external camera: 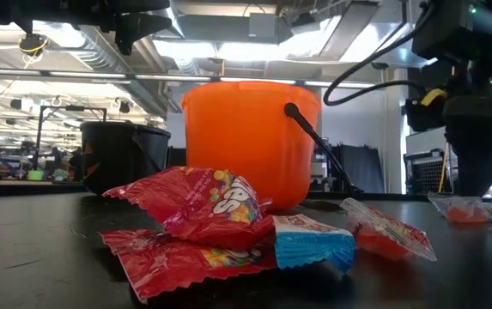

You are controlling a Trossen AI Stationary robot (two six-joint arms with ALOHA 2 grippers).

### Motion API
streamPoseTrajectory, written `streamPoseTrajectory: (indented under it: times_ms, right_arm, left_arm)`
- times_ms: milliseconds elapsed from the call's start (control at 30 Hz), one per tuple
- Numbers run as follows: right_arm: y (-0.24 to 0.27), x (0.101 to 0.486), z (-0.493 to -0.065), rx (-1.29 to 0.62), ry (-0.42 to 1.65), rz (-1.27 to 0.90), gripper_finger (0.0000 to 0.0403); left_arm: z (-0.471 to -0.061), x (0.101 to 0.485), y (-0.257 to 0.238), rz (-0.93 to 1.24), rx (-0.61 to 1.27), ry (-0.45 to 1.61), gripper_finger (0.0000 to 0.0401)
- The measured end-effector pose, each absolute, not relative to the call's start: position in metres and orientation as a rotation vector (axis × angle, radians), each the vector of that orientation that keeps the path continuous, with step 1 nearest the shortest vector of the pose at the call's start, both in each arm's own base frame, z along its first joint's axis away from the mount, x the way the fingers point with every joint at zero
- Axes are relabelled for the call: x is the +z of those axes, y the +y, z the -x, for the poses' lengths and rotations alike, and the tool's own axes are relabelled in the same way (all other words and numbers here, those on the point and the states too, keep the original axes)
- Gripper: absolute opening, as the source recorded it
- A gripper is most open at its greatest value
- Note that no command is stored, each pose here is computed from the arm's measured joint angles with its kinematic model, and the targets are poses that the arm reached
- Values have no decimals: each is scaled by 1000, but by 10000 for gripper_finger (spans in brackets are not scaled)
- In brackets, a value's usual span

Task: Sort candy
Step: Put the white chocolate into the black bucket

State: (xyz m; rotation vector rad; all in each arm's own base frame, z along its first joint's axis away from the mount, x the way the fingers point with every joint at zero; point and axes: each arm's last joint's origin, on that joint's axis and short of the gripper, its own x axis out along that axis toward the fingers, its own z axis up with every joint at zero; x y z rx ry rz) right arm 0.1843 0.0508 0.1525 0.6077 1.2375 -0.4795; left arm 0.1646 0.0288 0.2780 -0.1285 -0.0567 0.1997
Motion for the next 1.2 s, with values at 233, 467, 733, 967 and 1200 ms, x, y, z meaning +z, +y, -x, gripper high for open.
streamPoseTrajectory:
  times_ms: [233,467,733,967,1200]
  right_arm:
    - [50,151,-183,-463,1250,-578,207]
    - [49,147,-180,-532,1285,-574,249]
    - [51,131,-187,-575,1349,-556,215]
    - [52,136,-190,-568,1344,-522,144]
    - [49,160,-204,-573,1209,-475,75]
  left_arm:
    - [-165,278,29,148,200,-53,184]
    - [-165,277,29,148,200,-51,184]
    - [-165,277,29,148,200,-51,184]
    - [-165,277,29,148,200,-48,184]
    - [-165,278,29,160,203,-58,184]
